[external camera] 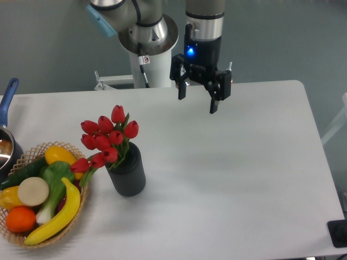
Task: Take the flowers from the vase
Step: 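Move the open gripper toward the red tulips in the black vase, then lower the gripper around the tulip stems just above the vase rim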
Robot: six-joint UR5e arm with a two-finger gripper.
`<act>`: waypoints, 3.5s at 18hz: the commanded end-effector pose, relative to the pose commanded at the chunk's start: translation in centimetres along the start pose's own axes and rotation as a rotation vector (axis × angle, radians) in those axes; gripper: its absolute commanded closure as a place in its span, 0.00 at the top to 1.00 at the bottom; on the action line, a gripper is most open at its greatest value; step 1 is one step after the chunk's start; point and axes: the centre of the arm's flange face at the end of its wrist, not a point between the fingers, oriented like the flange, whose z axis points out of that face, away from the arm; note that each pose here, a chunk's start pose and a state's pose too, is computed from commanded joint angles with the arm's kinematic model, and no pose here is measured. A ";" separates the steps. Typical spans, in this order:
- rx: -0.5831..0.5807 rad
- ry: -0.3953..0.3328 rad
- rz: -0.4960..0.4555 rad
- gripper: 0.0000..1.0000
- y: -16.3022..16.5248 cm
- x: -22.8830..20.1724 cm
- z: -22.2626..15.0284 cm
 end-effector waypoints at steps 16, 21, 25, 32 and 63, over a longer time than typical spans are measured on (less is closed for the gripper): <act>0.190 0.152 -0.060 1.00 0.8 3.3 4.2; 0.215 0.182 -0.066 1.00 0.8 3.8 5.3; 0.223 0.198 -0.015 1.00 -0.5 4.5 6.9; 0.230 0.212 0.072 1.00 -1.7 5.1 8.9; 0.386 0.355 0.069 0.99 -6.4 7.7 14.3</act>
